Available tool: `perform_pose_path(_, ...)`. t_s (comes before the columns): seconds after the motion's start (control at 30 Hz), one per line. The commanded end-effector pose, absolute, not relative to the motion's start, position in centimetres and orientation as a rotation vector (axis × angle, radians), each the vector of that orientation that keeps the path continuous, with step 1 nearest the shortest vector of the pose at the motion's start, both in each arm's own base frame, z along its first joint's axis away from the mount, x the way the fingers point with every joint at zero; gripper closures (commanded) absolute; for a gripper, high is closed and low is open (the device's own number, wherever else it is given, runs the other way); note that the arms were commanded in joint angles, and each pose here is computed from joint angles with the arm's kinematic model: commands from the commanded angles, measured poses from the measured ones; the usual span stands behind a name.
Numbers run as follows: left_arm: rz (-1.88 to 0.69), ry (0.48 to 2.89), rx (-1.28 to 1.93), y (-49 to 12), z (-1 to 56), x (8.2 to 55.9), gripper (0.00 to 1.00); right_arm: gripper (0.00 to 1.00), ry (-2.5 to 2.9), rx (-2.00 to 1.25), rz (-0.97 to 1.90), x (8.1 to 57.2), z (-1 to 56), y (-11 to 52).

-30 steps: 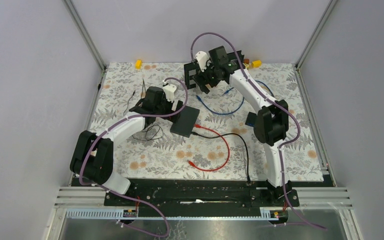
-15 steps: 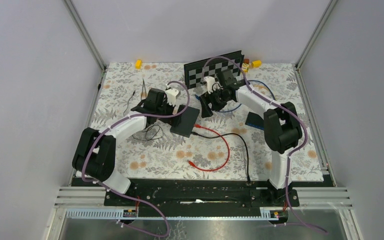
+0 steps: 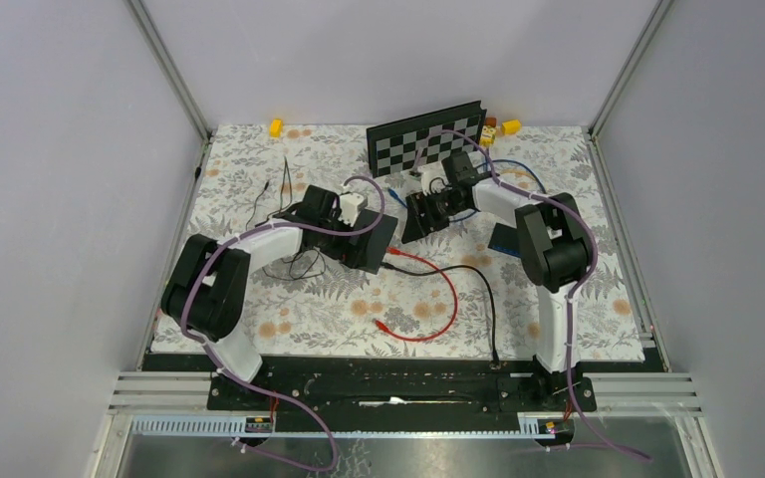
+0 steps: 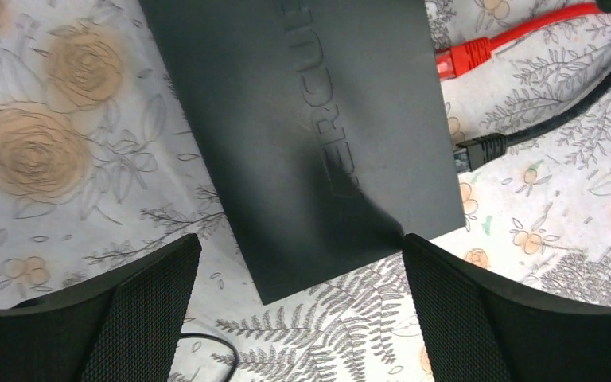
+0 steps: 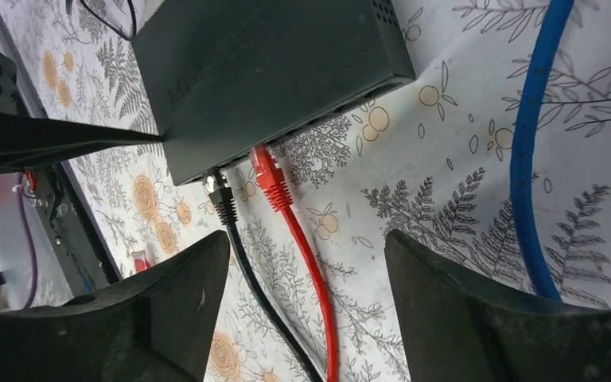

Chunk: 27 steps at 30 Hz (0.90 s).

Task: Pull the plug from the switch port
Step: Pull the connector from the switch port.

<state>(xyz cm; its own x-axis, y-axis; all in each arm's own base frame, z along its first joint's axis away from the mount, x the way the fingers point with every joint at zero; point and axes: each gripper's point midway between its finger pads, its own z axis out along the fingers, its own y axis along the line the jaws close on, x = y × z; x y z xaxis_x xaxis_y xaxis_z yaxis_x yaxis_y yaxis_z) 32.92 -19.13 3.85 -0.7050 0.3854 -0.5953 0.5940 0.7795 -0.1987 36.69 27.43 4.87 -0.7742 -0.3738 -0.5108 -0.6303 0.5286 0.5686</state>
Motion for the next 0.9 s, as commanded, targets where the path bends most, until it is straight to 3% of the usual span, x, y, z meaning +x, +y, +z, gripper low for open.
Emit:
perform_pose_path(0.0, -0.619, 2.402, 0.750, -20.3, 4.7, 33.4, 0.01, 0.23, 2.446, -0.799, 1.287, 35.7, 4.2, 28.5)
perform_pose_path(0.33, -0.771, 2.437, 0.775, -21.0, 3.8, 31.7, 0.01, 0.27, 2.499, -0.739, 1.429, 34.5, 2.3, 29.0)
perform_pose_path(0.57, -0.864, 2.459, 0.782, -21.7, 3.0, 30.8, 0.08, 0.31, 2.545, -0.684, 1.531, 33.4, 0.3, 29.3)
perform_pose_path(0.87, -0.892, 2.467, 0.804, -22.3, 2.4, 30.3, 0.10, 0.36, 2.557, -0.646, 1.642, 32.8, -0.3, 29.8)
